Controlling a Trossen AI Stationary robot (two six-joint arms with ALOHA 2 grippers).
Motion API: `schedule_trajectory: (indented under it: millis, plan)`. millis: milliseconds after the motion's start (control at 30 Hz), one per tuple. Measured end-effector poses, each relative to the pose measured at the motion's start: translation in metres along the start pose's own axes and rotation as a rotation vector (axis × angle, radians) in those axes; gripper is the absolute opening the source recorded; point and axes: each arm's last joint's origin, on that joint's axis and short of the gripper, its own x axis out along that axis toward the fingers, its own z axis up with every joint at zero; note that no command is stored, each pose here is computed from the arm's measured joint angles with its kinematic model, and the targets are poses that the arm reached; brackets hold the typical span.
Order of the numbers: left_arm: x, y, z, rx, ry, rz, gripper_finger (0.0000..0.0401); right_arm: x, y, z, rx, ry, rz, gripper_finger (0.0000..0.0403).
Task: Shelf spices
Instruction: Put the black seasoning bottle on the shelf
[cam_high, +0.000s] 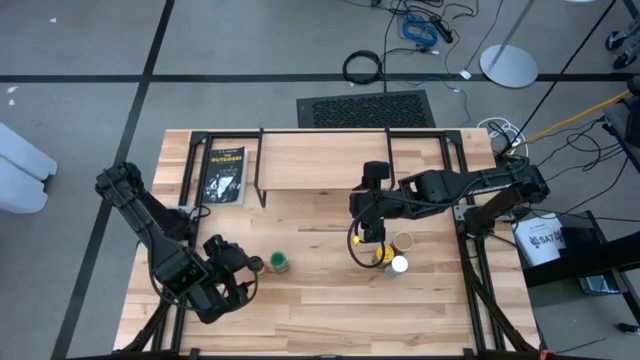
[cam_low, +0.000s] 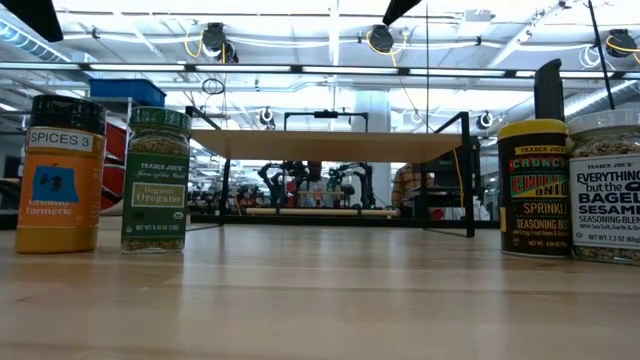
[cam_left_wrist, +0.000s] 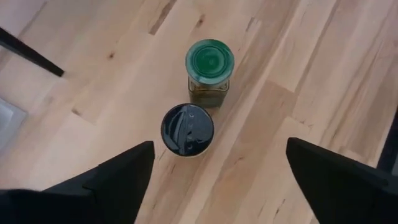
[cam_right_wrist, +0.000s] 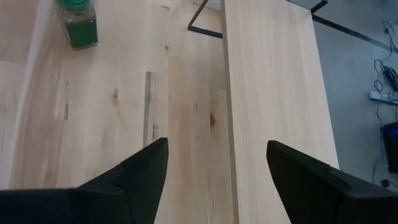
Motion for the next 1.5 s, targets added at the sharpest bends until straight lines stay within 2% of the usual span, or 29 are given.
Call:
schedule_trajectory:
  millis: [133, 267, 533, 700, 933, 1167, 1400, 1500]
  plan:
    - [0.003, 0.002, 0.006, 0.052, -0.004, 0.014, 0.0383, 0.0, 0.0, 0.0, 0.001, -0.003, 0.0, 0.026]
    - [0.007, 0.005, 0.012, 0.03, 0.02, 0.022, 0.0384, 0.0, 0.0, 0.0, 0.001, -0.002, 0.0, 0.026]
    - [0.008, 0.002, 0.009, 0.04, 0.104, -0.019, 0.0384, 0.0, 0.0, 0.0, 0.0, 0.0, 0.009, 0.026]
    - [0.009, 0.002, 0.01, 0.048, 0.085, -0.003, 0.0384, 0.0, 0.001, 0.0, 0.0, -0.001, 0.024, 0.026]
    - [0.018, 0.008, 0.006, 0.11, 0.044, 0.086, 0.0384, 0.0, 0.001, 0.0, 0.005, 0.001, 0.024, 0.026]
    - [0.028, 0.005, 0.003, 0.129, 0.024, 0.039, 0.0384, 0.0, 0.001, -0.001, 0.007, 0.006, 0.024, 0.026]
    - [0.045, 0.012, 0.002, 0.169, 0.031, 0.076, 0.0384, 0.0, 0.001, -0.001, 0.006, 0.006, 0.024, 0.026]
    - [0.053, 0.011, 0.001, 0.176, 0.044, 0.039, 0.0384, 0.0, 0.001, -0.001, 0.007, 0.006, 0.024, 0.026]
